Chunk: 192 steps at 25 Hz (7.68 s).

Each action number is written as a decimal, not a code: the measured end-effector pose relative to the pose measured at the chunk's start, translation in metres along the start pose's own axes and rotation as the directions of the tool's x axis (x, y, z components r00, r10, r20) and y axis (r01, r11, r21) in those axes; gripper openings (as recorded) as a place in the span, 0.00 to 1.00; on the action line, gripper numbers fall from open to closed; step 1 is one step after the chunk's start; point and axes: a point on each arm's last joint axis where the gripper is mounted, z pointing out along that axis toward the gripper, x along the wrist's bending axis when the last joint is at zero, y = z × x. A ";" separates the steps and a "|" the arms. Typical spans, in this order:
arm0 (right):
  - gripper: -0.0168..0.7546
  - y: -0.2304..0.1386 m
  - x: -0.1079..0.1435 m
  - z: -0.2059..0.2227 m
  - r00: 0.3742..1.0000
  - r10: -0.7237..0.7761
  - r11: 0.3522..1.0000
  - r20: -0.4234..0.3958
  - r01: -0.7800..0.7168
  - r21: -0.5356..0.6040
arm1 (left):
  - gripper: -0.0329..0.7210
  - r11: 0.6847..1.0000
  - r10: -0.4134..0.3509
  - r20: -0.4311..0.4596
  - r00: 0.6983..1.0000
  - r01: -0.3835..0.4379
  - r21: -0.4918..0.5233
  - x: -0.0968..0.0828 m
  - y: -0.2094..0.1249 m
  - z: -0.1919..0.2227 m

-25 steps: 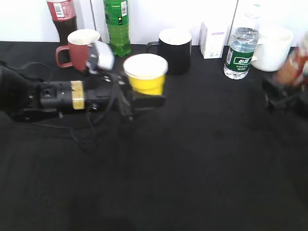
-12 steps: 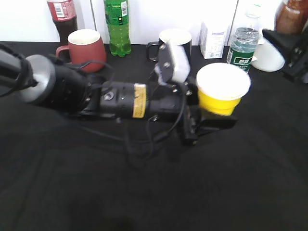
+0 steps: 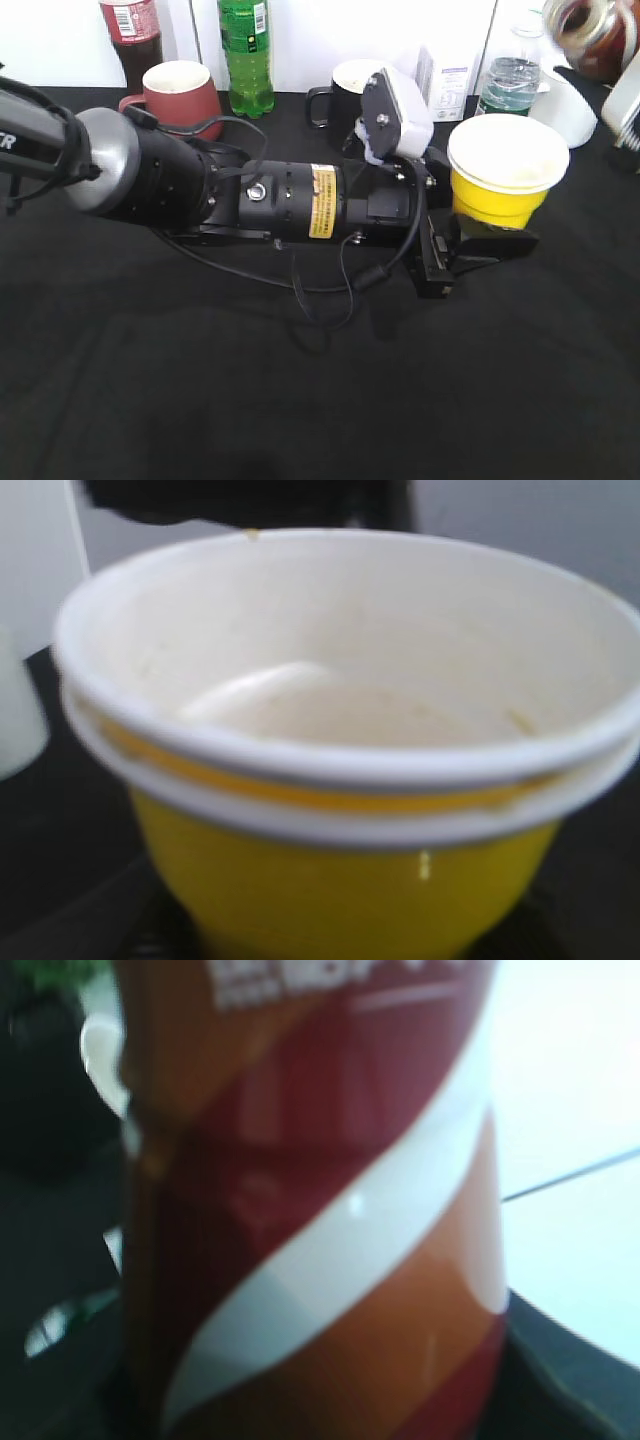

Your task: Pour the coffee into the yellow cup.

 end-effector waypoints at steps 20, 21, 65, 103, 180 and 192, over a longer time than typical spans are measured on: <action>0.71 -0.003 0.002 0.000 0.967 -0.253 0.967 -0.025 0.253 0.030 | 0.68 0.999 -0.001 -0.039 0.999 0.003 0.048 0.004 -0.004 -0.001; 0.71 -0.003 0.001 0.000 0.966 -0.258 0.966 -0.024 0.258 0.031 | 0.68 0.999 -0.001 -0.039 0.999 0.003 0.048 0.004 -0.004 -0.001; 0.71 -0.007 -0.004 0.000 0.926 -0.377 0.923 0.007 0.375 0.088 | 0.66 0.999 -0.005 -0.041 0.999 0.007 0.047 0.004 -0.004 -0.001; 0.71 -0.004 0.008 -0.003 0.559 0.829 0.558 0.010 -0.828 0.055 | 0.65 0.997 -0.074 -0.246 0.966 0.079 0.010 0.074 -0.015 -0.069; 0.85 -0.085 0.104 -0.007 0.329 0.854 0.135 0.403 -0.888 0.440 | 0.79 0.958 -0.172 -0.793 0.585 0.286 0.003 -0.027 -0.017 -0.243; 0.79 -0.008 -0.026 -0.039 0.164 0.843 -0.156 0.513 -0.838 0.523 | 0.79 0.685 -0.224 -0.923 0.314 0.724 0.080 -0.056 0.089 -0.241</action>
